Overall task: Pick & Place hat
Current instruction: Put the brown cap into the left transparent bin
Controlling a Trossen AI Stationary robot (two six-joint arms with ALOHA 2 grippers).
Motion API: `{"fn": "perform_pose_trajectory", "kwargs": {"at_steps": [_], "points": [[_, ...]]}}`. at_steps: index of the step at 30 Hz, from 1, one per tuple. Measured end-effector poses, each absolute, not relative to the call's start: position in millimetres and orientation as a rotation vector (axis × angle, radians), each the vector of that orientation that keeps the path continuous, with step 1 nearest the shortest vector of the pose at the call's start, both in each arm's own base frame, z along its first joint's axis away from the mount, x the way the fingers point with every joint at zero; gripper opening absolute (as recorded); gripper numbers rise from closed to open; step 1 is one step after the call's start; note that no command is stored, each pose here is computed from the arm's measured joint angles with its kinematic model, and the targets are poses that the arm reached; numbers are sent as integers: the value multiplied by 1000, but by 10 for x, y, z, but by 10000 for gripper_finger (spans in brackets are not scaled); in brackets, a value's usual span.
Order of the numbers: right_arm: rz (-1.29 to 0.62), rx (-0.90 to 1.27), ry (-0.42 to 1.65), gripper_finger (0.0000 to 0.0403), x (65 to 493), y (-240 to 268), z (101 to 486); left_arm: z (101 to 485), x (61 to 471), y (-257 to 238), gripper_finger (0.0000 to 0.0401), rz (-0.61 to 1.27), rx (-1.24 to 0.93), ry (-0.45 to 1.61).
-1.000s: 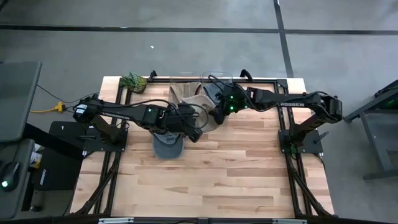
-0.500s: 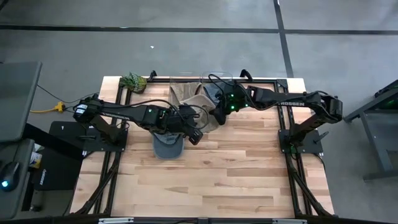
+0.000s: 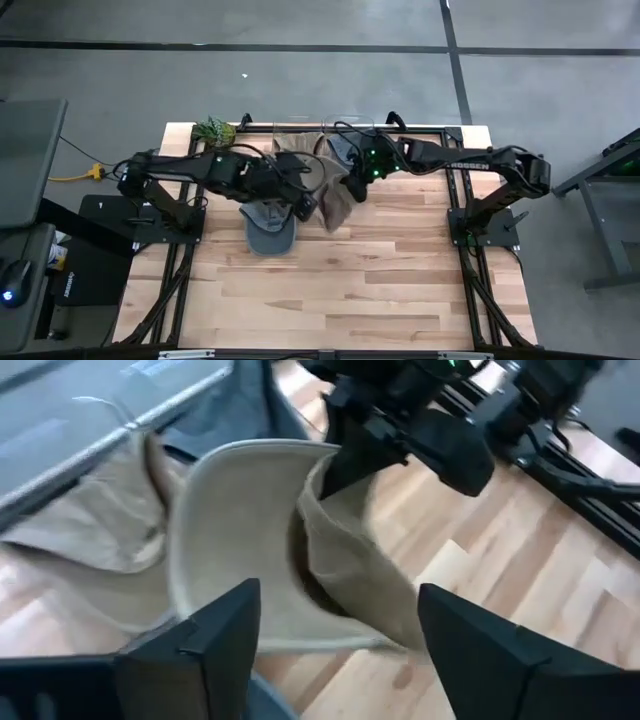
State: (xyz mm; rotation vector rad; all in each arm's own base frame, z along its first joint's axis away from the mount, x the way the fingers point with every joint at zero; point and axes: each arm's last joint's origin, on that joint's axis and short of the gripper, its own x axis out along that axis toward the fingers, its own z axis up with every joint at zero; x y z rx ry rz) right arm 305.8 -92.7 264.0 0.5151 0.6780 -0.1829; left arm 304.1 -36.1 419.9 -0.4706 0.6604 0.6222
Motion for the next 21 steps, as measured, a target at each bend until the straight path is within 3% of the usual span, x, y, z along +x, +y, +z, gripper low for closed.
{"fn": "perform_pose_trajectory", "kwargs": {"at_steps": [5,9,16,21], "points": [[-177,455,701,8,3020,-997,2663,4328,2849,-317,265,704,-483,657],[-142,300,724,8,3016,-1052,2926,4381,2662,-285,265,747,-537,656],[-59,-80,754,8,3020,-1216,3452,4274,2499,-258,266,796,-617,636],[26,-239,846,8,3164,-1393,3546,4070,2408,-240,266,839,-656,628]]}}
